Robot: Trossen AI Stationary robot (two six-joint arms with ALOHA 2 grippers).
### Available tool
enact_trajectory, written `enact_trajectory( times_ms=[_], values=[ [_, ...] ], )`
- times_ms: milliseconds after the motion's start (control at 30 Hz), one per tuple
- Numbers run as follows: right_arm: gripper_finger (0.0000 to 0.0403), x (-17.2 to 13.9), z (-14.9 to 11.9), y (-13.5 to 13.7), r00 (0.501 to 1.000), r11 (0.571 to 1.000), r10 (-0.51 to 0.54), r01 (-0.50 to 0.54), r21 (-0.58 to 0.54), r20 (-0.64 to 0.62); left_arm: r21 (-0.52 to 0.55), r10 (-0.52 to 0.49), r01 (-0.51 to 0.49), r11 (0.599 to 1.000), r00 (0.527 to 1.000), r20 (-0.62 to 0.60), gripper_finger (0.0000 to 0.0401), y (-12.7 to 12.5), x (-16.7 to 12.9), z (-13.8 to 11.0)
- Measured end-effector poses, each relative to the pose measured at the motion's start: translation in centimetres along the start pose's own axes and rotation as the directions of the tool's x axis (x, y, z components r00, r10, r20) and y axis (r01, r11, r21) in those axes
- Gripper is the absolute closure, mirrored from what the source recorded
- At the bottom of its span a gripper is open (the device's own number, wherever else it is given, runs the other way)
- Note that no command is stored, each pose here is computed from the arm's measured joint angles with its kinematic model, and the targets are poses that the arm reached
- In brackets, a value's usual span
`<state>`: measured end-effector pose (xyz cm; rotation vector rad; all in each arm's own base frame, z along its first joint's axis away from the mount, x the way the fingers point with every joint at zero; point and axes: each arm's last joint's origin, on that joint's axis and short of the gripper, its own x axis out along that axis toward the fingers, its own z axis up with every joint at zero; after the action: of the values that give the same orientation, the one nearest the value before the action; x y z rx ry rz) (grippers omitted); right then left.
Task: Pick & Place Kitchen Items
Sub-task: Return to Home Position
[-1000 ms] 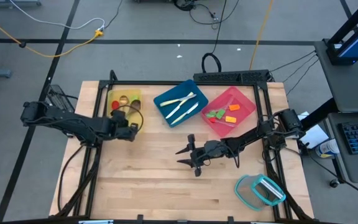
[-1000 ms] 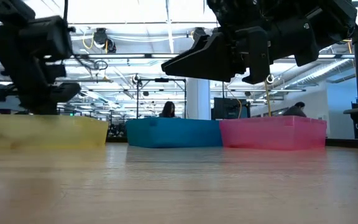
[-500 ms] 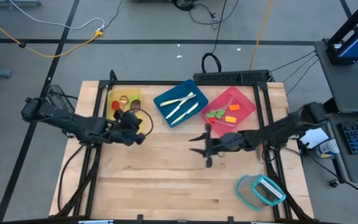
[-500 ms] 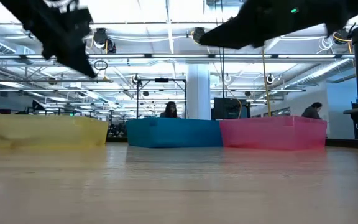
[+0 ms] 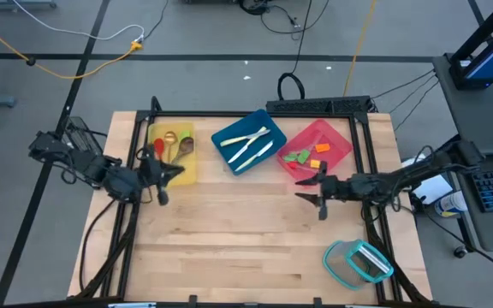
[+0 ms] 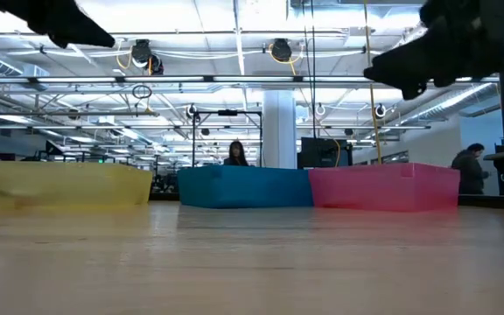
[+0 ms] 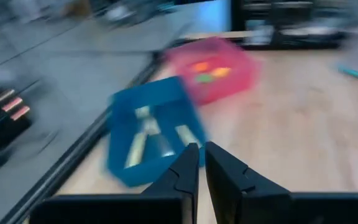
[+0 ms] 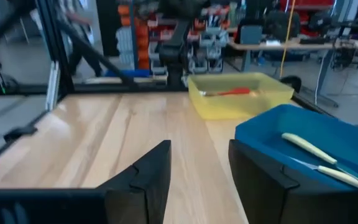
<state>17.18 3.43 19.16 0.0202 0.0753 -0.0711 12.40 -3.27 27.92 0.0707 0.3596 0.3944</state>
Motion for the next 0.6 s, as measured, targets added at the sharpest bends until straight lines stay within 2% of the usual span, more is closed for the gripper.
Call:
enact_trajectory(
  times_ms=[67, 133, 200, 433, 600],
  values=[
    [0.0248, -1.0, -0.6, -0.4, 0.999, 1.000, 0.000, -0.001, 0.013, 0.036, 0.076, -0.136, 0.132, 0.988, 0.990, 0.039, 0.0368, -0.3, 0.1, -1.0],
    [0.0248, -1.8, -1.1, -0.6, 0.998, 1.000, 0.001, -0.003, 0.019, 0.063, 0.142, -0.264, 0.247, 0.959, 0.958, 0.116, 0.0368, -0.7, 0.2, -1.7],
    [0.0248, -2.5, -1.5, -0.9, 0.996, 1.000, 0.007, -0.009, 0.026, 0.085, 0.208, -0.342, 0.306, 0.929, 0.925, 0.168, 0.0368, -1.0, 0.4, -2.7],
    [0.0248, -3.8, -2.3, -1.3, 0.996, 1.000, 0.010, -0.008, -0.027, 0.090, 0.269, -0.323, 0.259, 0.928, 0.917, 0.234, 0.0368, 0.2, 0.1, -4.8],
    [0.0248, -4.4, -2.2, -1.5, 0.996, 0.998, 0.010, -0.005, -0.059, 0.088, 0.250, -0.306, 0.238, 0.939, 0.910, 0.282, 0.0368, 1.0, -0.2, -6.4]
  ],
)
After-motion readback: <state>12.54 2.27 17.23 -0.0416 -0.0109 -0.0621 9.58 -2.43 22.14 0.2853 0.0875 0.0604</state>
